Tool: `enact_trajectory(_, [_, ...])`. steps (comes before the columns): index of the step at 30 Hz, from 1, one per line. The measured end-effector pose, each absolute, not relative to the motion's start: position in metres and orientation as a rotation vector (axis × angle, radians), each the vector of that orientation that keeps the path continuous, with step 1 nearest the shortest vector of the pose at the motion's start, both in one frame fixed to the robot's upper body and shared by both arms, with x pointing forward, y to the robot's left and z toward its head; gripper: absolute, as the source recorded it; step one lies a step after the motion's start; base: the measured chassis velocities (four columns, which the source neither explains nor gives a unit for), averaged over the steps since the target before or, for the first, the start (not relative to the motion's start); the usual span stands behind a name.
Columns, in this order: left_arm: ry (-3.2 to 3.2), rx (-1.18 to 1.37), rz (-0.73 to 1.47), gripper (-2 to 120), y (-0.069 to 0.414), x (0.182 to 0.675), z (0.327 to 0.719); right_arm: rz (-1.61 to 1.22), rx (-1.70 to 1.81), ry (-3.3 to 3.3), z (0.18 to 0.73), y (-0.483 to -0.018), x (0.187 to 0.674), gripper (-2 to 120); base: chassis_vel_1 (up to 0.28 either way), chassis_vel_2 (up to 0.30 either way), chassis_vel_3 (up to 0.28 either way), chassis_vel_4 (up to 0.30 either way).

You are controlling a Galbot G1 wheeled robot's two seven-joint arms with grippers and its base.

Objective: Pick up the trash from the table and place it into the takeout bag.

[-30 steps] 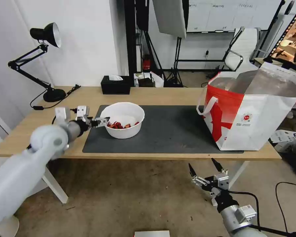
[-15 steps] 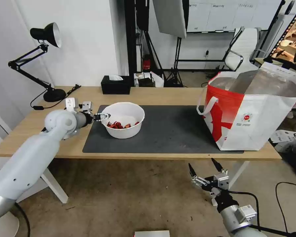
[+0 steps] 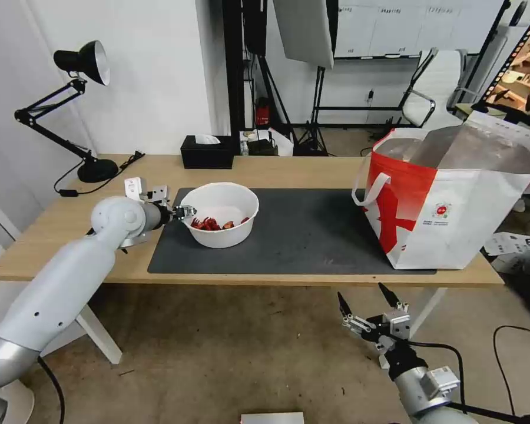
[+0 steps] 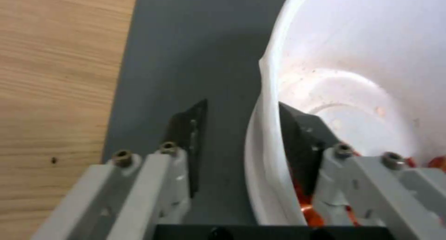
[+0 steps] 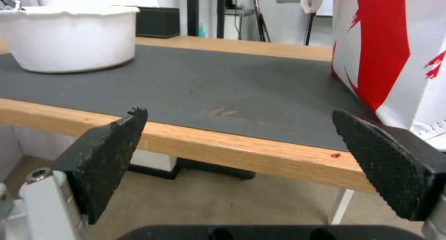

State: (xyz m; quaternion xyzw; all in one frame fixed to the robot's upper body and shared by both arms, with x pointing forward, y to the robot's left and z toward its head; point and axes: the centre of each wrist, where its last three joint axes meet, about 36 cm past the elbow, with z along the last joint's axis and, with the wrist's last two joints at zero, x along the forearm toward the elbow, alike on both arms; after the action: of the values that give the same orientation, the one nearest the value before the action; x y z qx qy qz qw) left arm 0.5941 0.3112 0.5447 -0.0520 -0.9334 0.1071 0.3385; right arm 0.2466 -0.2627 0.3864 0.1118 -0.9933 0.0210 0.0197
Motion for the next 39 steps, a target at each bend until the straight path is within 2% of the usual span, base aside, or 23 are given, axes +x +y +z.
enact_trajectory(1, [-2.431, -0.135, 0.279, 38, 0.311, 0.594, 0.545, 0.065, 0.347, -3.082, 0.386, -0.263, 0.247, 100, 0.0, 0.0, 0.0, 0.0])
enact_trajectory(4, [-2.426, -0.135, 0.294, 21, 0.304, 0.594, 0.546, 0.065, 0.347, -3.082, 0.386, -0.263, 0.247, 100, 0.0, 0.0, 0.0, 0.0])
enact_trajectory(7, [-2.425, -0.135, 0.297, 15, 0.301, 0.594, 0.546, 0.065, 0.347, -3.082, 0.386, -0.263, 0.247, 100, 0.0, 0.0, 0.0, 0.0])
enact_trajectory(8, [-2.423, -0.133, 0.303, 7, 0.298, 0.594, 0.546, 0.065, 0.347, -3.082, 0.386, -0.263, 0.247, 100, 0.0, 0.0, 0.0, 0.0])
enact_trajectory(11, [-2.42, -0.127, 0.313, 0, 0.295, 0.594, 0.544, 0.065, 0.347, -3.082, 0.386, -0.263, 0.247, 100, 0.0, 0.0, 0.0, 0.0])
enact_trajectory(25, [-2.754, -0.222, 0.224, 0, 0.267, 0.561, 0.541, 0.065, 0.347, -3.082, 0.386, -0.263, 0.247, 100, 0.0, 0.0, 0.0, 0.0])
enact_trajectory(32, [-2.813, -0.301, 0.235, 0, 0.245, 0.556, 0.568, 0.065, 0.347, -3.082, 0.386, -0.263, 0.247, 100, 0.0, 0.0, 0.0, 0.0])
enact_trajectory(37, [-2.816, -0.375, 0.259, 0, 0.223, 0.568, 0.595, 0.065, 0.347, -3.082, 0.386, -0.263, 0.247, 100, 0.0, 0.0, 0.0, 0.0])
enact_trajectory(39, [-2.811, -0.429, 0.263, 0, 0.198, 0.581, 0.612, 0.065, 0.347, -3.082, 0.386, -0.263, 0.247, 100, 0.0, 0.0, 0.0, 0.0])
